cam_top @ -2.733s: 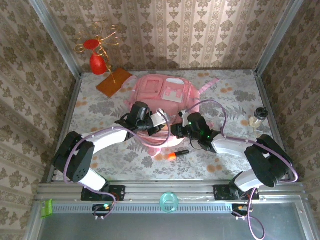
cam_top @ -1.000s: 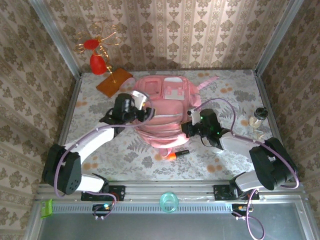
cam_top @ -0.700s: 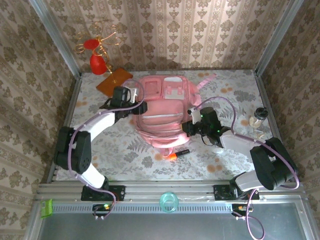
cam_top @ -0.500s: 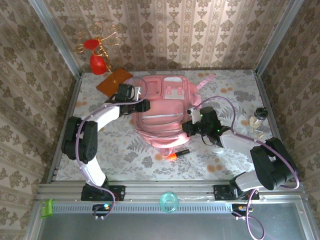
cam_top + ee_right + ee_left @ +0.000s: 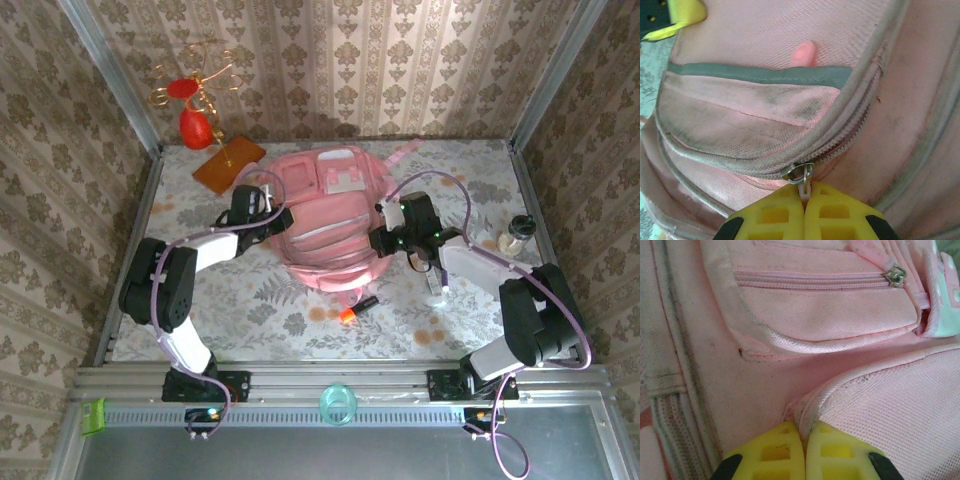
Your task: Pack books, pencil case, and school supplies into a backpack
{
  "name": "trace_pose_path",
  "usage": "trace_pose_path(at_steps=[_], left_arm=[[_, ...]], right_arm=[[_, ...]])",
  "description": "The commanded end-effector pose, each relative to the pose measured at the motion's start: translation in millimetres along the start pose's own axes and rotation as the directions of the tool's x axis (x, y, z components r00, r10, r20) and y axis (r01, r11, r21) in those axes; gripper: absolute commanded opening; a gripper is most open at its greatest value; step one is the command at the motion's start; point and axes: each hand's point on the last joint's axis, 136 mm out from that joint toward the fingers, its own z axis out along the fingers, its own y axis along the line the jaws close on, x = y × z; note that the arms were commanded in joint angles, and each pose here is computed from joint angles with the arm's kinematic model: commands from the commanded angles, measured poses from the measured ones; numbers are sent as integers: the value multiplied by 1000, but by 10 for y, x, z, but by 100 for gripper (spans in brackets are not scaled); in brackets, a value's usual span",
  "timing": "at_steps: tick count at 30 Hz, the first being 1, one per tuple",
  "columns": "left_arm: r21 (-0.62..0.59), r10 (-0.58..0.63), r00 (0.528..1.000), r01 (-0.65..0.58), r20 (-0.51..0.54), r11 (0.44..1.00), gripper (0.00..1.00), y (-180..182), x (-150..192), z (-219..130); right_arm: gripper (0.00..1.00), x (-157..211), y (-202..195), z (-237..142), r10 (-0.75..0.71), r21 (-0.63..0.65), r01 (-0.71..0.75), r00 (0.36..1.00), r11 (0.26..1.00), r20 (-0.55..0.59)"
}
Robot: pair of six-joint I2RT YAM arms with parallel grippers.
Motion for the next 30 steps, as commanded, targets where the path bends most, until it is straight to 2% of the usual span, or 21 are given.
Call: trace_pose_path(at_steps=[1,7,9,15,22,30], left_arm=[[-15,-108,980,113,166,994,0,-76,-204,-83],[-70,-164,946,190,279,979,0,32,-201,-154],[-68,-168,946,194,279,979,0,-35,-109,-142],[-62,-176,934,205,312,977,0,-77,-139,-206],[-25,-196,923,216,333,976,0,-246,-121,-279],[26,-233,905,240,357,970,0,-332,-136,-422]], right_arm=[[0,115,-67,-50,-19,46,21,999,999,-51],[0,310,309,-14,-64,-23,63,996,998,-63],[0,335,456,7,-94,-44,92,993,995,-66],[0,381,741,107,-126,-84,120,990,989,-70],[0,254,1115,343,-152,-85,146,986,986,-72],[0,23,998,457,-121,5,122,991,993,-54]])
